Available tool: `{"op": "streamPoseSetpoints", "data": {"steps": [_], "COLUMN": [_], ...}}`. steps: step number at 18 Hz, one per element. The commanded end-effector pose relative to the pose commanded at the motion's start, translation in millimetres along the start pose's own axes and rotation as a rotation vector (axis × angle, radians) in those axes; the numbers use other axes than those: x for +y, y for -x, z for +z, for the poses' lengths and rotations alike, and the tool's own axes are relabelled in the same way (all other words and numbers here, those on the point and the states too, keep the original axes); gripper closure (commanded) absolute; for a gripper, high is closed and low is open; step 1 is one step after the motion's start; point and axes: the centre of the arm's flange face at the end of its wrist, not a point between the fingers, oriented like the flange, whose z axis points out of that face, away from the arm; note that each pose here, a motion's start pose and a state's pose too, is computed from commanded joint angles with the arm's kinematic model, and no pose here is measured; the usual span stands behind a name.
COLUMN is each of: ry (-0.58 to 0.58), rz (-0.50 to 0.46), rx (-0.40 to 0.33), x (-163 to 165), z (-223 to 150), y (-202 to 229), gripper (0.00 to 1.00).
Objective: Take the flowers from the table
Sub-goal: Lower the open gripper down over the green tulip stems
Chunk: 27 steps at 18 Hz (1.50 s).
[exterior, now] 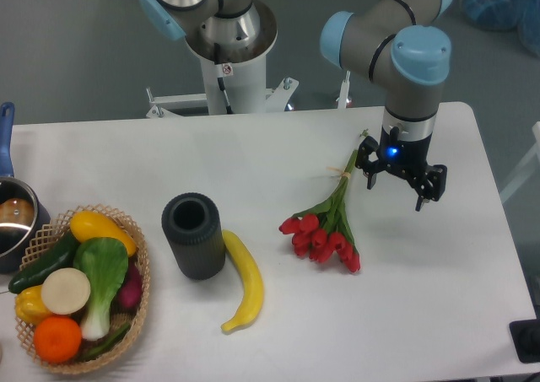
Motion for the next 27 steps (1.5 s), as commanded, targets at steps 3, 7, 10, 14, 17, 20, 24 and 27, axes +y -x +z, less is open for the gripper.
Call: {"op": "streamPoseSetpoints", "data": {"steps": [3,7,10,14,17,20,24,27], "ry": [0.005,0.014,-0.023,-0.048,-0.066,-0.117,-0.100,-0.082], "rz": [-0.005,-0.017,-0.109,-0.183,-0.206,-0.224,-0.225,-0.208], "rx": [0.006,0.035,0.054,0.093,0.129,0.159,0.189,0.251], "x": [-2,1,-1,-3,-2,-5,-1,3], "z": [4,15,20,35,50,54,63,78], "y": [-1,-11,-14,-24,-31,-35,-36,-38], "gripper": [0.00,0.00,0.00,0.00,0.00,0.00,0.00,0.00]}}
